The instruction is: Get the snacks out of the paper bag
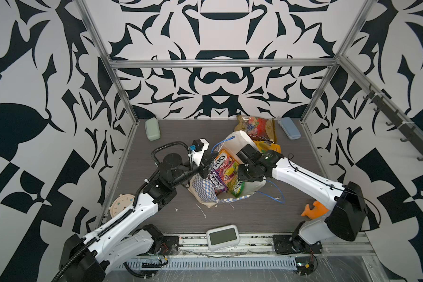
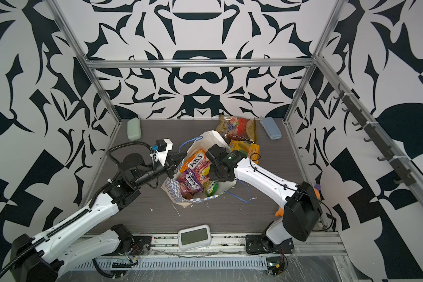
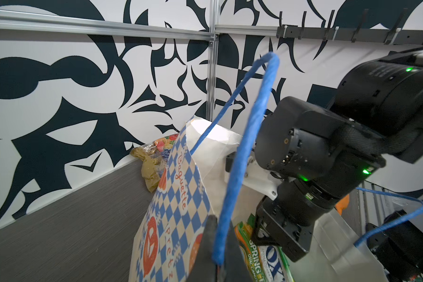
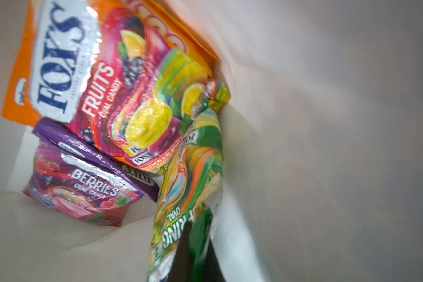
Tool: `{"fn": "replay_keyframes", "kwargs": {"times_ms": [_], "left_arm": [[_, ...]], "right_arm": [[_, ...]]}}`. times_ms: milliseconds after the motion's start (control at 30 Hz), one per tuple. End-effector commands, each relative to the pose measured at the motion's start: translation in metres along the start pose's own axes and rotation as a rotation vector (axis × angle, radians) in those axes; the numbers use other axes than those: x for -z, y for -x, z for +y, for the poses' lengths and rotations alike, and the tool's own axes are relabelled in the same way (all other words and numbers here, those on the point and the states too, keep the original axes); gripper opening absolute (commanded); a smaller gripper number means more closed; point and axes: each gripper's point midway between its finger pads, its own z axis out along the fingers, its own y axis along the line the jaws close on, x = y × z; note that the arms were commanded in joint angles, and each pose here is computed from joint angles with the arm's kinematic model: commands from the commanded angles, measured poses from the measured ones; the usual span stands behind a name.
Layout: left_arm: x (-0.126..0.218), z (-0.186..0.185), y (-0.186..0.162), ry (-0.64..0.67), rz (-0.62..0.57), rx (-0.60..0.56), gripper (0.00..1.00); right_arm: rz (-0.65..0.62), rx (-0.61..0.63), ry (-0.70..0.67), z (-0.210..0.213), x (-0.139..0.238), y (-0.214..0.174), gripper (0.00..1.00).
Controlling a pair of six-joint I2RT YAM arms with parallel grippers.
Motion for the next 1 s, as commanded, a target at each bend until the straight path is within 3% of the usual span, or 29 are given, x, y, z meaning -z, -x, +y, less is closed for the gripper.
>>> {"fn": "replay_keyframes", "kwargs": {"times_ms": [0, 133, 500, 967], "left_arm": [[0.005, -0.004, 0.012, -0.006, -0.044, -0.017, 0.00], [0.005, -0.001, 0.010, 0.013, -0.041, -0.020, 0.00], [0.005, 0.020, 0.012, 0.133, -0.048, -0.036, 0.00], [0.012, 0.036, 0.015, 0.234, -0.048, -0.054, 0.00]], "right_arm": [[-0.105, 0.001, 0.083, 0.020, 0.004, 0.026, 0.00], [-0.212, 0.066, 0.201, 0.047, 0.028, 0.050, 0.00], [-0.497, 0.284, 0.529, 0.108, 0.140, 0.092, 0.00], [-0.622, 0.349, 0.601, 0.113, 0.208, 0.105, 0.00]]}}
